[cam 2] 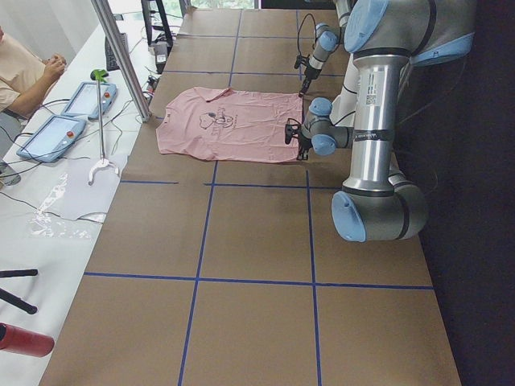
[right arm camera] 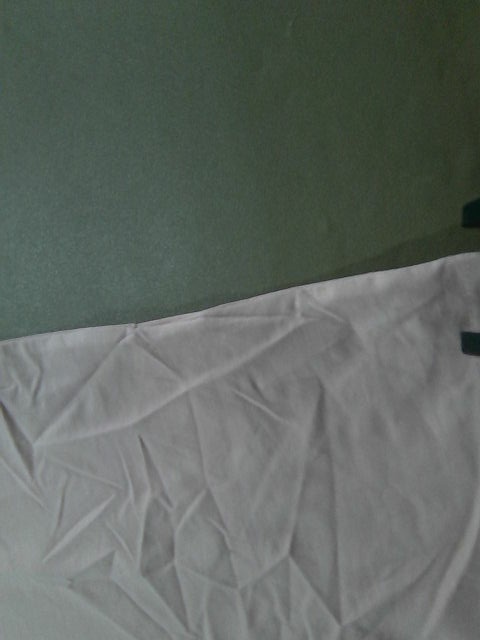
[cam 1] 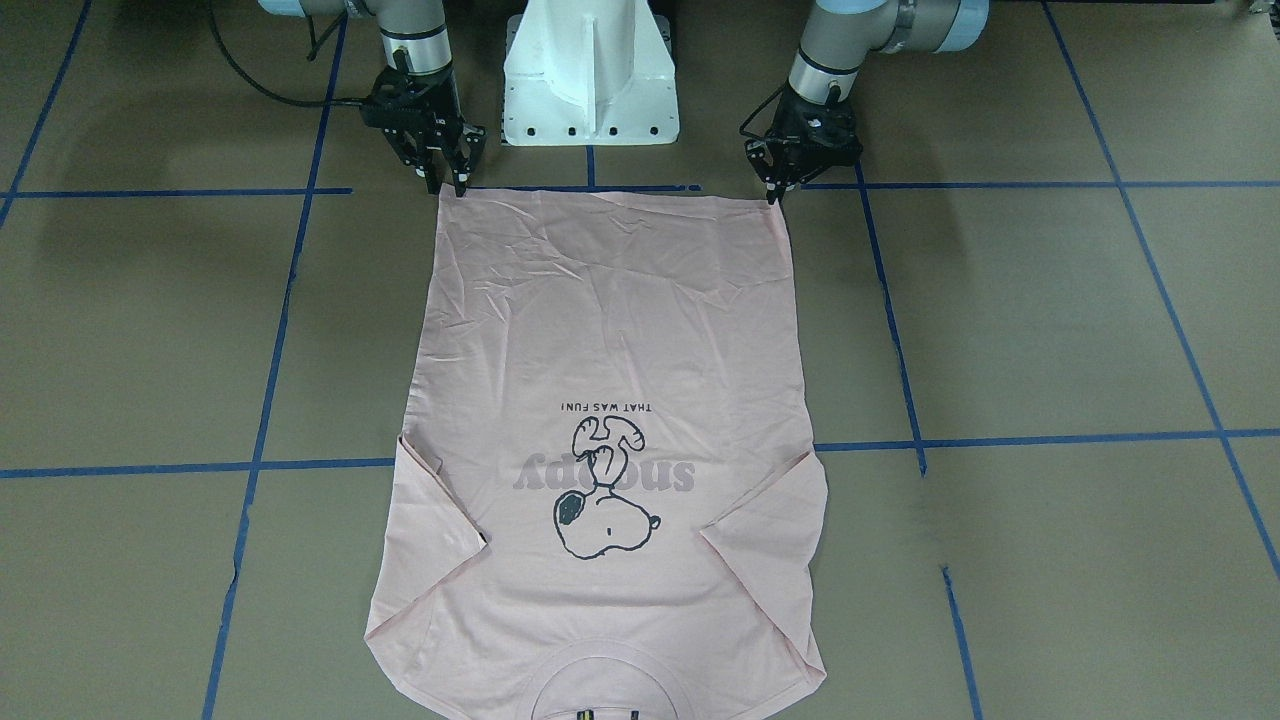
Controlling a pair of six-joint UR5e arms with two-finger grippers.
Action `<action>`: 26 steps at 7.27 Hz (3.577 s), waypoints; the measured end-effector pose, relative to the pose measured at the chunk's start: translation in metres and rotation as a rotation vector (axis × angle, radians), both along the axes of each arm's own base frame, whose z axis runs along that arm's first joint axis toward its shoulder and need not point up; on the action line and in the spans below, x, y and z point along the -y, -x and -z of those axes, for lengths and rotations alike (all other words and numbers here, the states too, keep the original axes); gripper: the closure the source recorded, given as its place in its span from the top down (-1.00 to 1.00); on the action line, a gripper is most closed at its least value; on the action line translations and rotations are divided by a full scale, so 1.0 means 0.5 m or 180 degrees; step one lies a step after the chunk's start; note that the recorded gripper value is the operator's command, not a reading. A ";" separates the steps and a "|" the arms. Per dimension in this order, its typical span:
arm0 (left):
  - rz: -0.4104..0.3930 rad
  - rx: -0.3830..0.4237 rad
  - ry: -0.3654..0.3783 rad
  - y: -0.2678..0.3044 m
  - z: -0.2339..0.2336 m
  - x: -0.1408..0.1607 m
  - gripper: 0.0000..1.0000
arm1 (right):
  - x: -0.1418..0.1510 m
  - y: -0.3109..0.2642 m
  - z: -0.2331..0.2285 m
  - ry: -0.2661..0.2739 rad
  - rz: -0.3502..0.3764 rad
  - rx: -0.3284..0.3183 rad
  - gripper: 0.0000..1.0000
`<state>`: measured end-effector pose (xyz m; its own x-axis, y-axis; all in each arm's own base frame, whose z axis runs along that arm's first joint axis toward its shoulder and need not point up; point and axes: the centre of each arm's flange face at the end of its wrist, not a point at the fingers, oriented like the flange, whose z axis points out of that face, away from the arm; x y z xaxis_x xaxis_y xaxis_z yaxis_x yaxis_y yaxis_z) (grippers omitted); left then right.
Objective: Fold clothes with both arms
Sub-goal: 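Grasp the two hem corners nearest the robot with both grippers, then lift the hem with both grippers and fold it toward the collar, then release the hem near the collar and raise both grippers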
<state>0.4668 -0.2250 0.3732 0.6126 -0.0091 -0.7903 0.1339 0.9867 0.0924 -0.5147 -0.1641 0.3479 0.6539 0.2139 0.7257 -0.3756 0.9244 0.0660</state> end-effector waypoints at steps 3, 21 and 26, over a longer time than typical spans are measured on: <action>-0.0001 -0.0003 0.0000 0.000 0.001 0.000 -1.00 | -0.001 -0.001 0.000 -0.0006 0.0001 -0.0001 -1.00; -0.0005 0.0262 -0.0395 0.260 0.378 0.378 -1.00 | 0.475 -0.295 0.288 -0.0255 0.0018 -0.0247 -1.00; 0.0260 0.0399 -0.0552 0.110 0.175 0.647 -1.00 | 0.759 -0.118 0.173 -0.0360 -0.0165 -0.0354 -1.00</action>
